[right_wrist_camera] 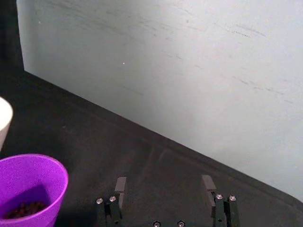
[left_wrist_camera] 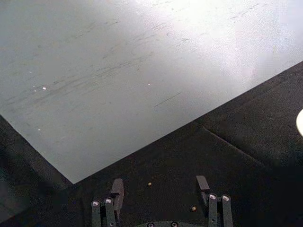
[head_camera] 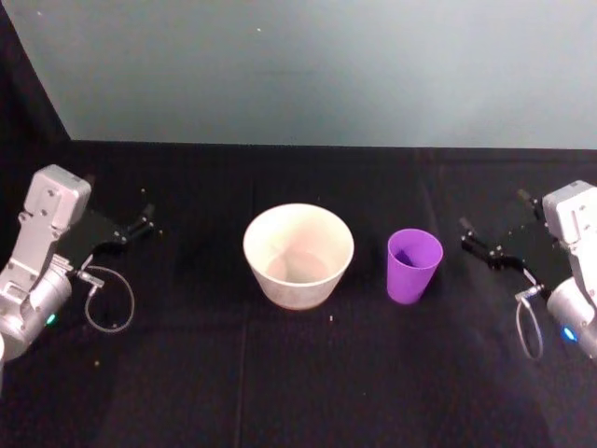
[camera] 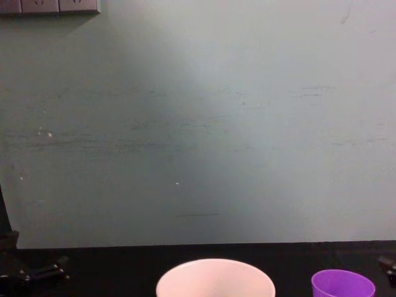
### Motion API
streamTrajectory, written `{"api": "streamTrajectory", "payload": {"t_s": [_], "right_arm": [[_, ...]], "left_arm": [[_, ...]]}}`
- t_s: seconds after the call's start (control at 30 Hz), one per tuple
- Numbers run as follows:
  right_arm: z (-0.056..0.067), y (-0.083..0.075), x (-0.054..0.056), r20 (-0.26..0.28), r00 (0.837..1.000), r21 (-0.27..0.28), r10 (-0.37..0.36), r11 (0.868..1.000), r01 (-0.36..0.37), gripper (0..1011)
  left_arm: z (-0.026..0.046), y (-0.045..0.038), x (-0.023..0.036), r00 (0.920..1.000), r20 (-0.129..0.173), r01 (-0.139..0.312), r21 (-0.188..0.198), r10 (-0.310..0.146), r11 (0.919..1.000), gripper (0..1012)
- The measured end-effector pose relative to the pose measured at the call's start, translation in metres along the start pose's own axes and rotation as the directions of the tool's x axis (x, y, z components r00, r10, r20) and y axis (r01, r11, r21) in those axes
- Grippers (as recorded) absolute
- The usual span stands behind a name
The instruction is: Pick up the cup and pour the mung beans from the cup into the bowl.
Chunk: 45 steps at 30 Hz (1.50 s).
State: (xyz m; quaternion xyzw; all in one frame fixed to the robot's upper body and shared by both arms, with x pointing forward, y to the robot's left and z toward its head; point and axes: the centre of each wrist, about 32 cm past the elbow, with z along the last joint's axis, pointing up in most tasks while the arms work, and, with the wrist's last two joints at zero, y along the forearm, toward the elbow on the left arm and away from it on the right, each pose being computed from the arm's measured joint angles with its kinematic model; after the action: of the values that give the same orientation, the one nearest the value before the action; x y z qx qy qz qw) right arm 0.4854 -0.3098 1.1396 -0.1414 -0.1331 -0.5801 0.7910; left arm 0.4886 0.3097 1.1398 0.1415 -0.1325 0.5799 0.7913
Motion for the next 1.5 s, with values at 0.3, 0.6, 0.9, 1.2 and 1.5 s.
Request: {"api": "streamTrajectory", "payload": {"t_s": [0.3,0.6,0.9,1.2,1.5], "right_arm": [[-0.01,-0.037,-0.008,-0.019,1.0,-0.031,0.009,0.999,-0.01,1003],[-0.016,-0.065,-0.022,-0.083,0.995,-0.023,0.058,0.998,-0.06,1003],[-0.014,-0.07,-0.044,-0.192,0.965,0.04,0.181,0.984,-0.176,1003],[-0.015,-0.045,-0.055,-0.219,0.953,0.069,0.211,0.977,-0.201,1003],[-0.016,-0.022,-0.058,-0.254,0.939,0.08,0.231,0.973,-0.218,1003]], "left_arm": [[0.0,0.0,0.0,1.0,0.0,0.0,0.0,0.0,1.0,1000],[0.0,0.0,0.0,1.0,0.0,0.0,0.0,0.0,1.0,1000],[0.0,0.0,0.0,1.0,0.0,0.0,0.0,0.0,1.0,1000],[0.0,0.0,0.0,1.0,0.0,0.0,0.0,0.0,1.0,1000],[0.0,0.0,0.0,1.0,0.0,0.0,0.0,0.0,1.0,1000]]}}
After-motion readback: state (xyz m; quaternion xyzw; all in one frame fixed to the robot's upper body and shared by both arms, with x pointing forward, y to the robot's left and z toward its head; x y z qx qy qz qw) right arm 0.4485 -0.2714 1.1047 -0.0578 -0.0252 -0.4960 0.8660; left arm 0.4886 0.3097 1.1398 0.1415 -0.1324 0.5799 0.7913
